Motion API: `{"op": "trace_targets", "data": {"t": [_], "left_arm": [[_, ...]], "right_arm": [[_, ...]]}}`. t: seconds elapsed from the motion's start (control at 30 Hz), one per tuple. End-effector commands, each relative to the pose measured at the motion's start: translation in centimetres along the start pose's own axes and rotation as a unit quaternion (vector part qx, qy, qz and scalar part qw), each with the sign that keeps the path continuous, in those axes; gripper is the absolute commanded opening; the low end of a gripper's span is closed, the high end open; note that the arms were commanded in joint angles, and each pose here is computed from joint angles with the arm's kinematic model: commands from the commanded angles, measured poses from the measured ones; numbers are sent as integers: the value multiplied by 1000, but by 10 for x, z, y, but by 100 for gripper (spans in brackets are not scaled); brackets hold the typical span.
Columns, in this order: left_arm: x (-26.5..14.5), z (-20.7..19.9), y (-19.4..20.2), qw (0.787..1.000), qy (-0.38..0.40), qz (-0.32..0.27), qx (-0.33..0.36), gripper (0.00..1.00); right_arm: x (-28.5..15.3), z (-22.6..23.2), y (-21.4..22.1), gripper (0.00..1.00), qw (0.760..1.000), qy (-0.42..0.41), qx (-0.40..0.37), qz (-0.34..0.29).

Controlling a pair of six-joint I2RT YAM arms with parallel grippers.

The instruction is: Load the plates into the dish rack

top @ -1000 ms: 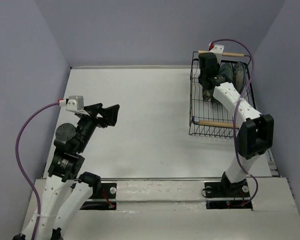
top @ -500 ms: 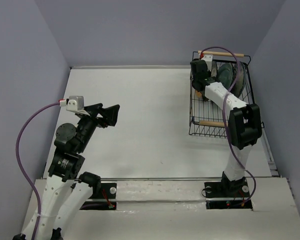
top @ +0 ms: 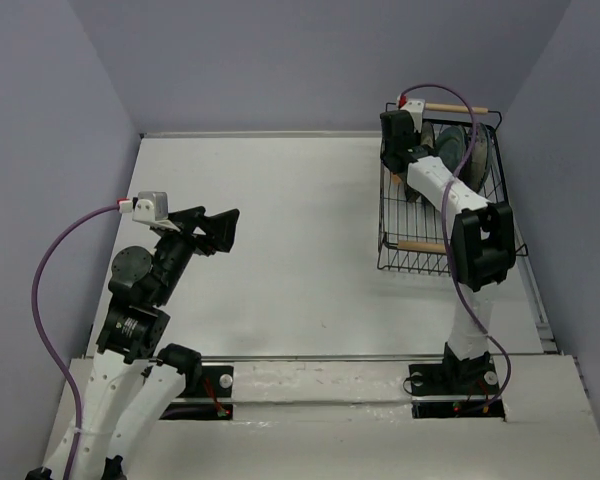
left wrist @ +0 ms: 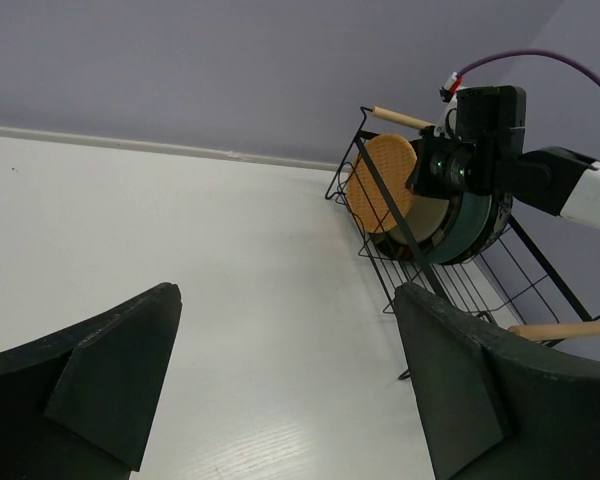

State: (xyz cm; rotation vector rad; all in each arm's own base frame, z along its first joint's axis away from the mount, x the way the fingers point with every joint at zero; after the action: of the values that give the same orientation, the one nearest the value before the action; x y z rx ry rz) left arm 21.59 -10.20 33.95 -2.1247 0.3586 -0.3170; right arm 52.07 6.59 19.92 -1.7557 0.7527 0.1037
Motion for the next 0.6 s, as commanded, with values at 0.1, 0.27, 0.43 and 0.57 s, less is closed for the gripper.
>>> {"op": "trace_targets", "data": {"t": [0.1, 0.27, 0.43, 0.57], "left_arm": [[5, -4, -5, 1000, 15, -12, 0, 99], [5, -4, -4, 1000, 16, -12, 0, 99], [5, -4, -4, 1000, 15, -12, 0, 99], [5, -3, -3, 1000, 14, -11, 0, 99]], "right_arm": [[7, -1, -20, 22, 999, -2, 33, -31], [5, 4, -19, 49, 999, -21, 35, -29], [1, 4, -22, 54, 998, -35, 39, -32], [-4, 2, -25, 54, 998, -40, 35, -36]]}}
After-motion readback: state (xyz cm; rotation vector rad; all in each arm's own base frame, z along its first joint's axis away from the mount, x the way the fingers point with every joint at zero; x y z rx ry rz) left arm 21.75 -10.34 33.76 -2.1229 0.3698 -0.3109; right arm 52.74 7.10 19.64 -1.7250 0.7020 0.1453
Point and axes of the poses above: each gripper's point midway between its finger pads, its own x axis out along the fingers, its own z axis along the line the jaws close on, y = z × x, the point moved 3 cm from there along -x, back along the fingers, and after that the axes turned 8 degrees about -x, right-handed, at the moved point
